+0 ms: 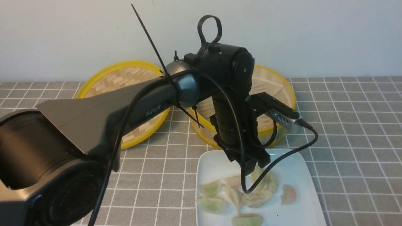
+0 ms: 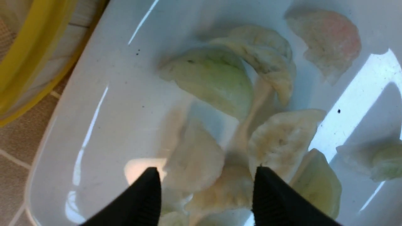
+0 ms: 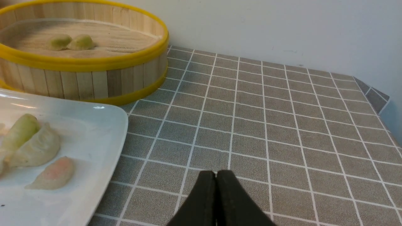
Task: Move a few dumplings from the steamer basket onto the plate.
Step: Use the left arm to put the dumpling into the plate, then use the left arm to grab a dumpling from the steamer
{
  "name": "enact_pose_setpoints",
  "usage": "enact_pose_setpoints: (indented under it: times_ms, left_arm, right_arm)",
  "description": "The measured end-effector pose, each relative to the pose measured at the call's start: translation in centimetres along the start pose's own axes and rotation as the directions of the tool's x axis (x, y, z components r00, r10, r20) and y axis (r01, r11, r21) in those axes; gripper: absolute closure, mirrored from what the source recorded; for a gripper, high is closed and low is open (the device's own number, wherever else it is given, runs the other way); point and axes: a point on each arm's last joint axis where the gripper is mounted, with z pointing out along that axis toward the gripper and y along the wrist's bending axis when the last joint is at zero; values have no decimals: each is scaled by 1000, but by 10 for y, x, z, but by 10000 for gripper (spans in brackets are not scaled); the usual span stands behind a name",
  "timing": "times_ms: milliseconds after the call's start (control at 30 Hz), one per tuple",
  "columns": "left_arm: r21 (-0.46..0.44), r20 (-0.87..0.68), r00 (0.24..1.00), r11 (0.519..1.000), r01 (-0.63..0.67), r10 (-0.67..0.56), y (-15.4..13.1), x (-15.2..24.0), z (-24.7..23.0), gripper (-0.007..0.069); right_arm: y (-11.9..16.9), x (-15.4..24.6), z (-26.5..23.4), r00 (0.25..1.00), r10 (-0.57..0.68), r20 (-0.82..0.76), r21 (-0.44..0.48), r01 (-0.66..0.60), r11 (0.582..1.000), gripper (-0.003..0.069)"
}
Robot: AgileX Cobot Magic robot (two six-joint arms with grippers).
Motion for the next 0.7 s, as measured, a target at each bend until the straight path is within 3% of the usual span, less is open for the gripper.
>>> enact_pose_setpoints:
  times_ms: [133,200,333,533,700]
  left_arm:
    - [-74,39,999,997,28,-25,5,-7,-14,186]
    - [-192,109,994,980,52,-32,21,-16,-35,187]
    - [-281,237,970,953,112,-44,52,-27,-55,199]
    - [-291,351,933,937,191,-82,95,-35,-53,200]
    - [-247,368,925,949,197,-96,125,-37,-20,200]
  right_arm:
    - [0,0,0,1000,0,0,0,0,1000,673]
    - [0,0,0,1000,0,0,0,0,1000,673]
    - [0,0,0,1000,0,0,0,0,1000,673]
    - [0,0,0,1000,0,0,0,0,1000,673]
    - [0,0,0,1000,0,0,0,0,1000,673]
